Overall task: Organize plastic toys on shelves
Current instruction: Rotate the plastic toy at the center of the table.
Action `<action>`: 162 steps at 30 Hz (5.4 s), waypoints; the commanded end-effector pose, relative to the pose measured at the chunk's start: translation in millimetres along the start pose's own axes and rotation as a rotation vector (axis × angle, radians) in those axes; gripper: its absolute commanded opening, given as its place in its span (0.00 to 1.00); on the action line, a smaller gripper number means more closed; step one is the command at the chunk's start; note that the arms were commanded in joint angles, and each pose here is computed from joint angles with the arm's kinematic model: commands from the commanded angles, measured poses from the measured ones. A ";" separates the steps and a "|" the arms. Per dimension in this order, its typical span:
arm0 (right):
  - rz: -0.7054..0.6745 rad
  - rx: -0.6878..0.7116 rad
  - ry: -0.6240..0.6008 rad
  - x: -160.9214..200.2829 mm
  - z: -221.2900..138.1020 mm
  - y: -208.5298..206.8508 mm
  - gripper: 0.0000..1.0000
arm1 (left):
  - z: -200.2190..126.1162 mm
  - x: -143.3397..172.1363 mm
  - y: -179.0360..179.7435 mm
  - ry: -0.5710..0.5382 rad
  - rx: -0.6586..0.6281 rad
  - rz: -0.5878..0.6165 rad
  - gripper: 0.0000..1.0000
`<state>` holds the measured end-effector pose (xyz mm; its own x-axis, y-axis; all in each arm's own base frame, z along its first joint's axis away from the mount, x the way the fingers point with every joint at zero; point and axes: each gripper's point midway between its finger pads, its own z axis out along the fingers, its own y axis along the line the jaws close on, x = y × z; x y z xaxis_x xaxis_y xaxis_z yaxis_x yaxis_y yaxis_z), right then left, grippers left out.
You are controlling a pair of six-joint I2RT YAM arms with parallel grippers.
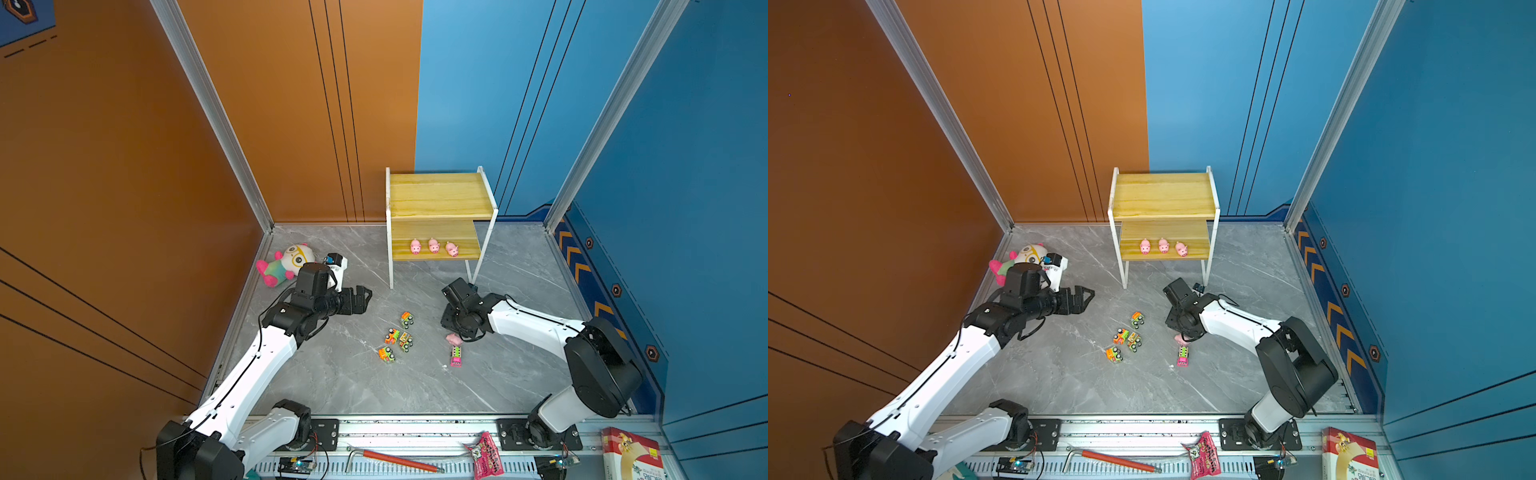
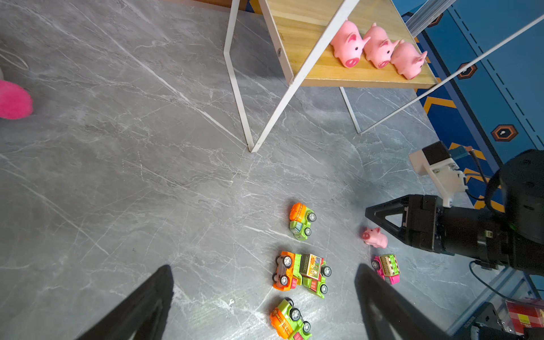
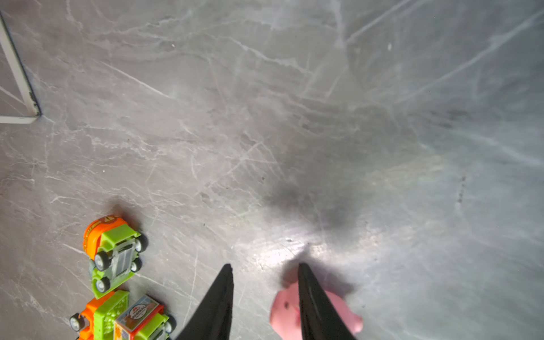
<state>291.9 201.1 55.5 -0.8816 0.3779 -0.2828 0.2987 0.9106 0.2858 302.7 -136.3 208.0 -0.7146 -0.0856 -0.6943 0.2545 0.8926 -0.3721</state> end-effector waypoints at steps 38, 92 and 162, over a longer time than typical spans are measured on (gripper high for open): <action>-0.150 0.136 0.078 29.2 10.2 -23.7 0.60 | -2.5 -3.2 8.0 0.005 -0.017 -0.005 0.97; -0.478 0.097 -0.096 28.6 -8.0 -19.9 0.46 | 6.5 0.0 16.1 0.033 -0.036 -0.022 0.96; -0.515 0.141 -0.003 52.0 6.3 -24.7 0.49 | 11.9 2.4 18.0 0.052 -0.039 -0.028 0.96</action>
<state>243.7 200.9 29.0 -0.9151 -0.1360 -0.3795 -0.1371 0.9903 -0.0242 312.6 -126.8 187.8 -0.7540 -0.1008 -0.6491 0.1995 0.9063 -0.3725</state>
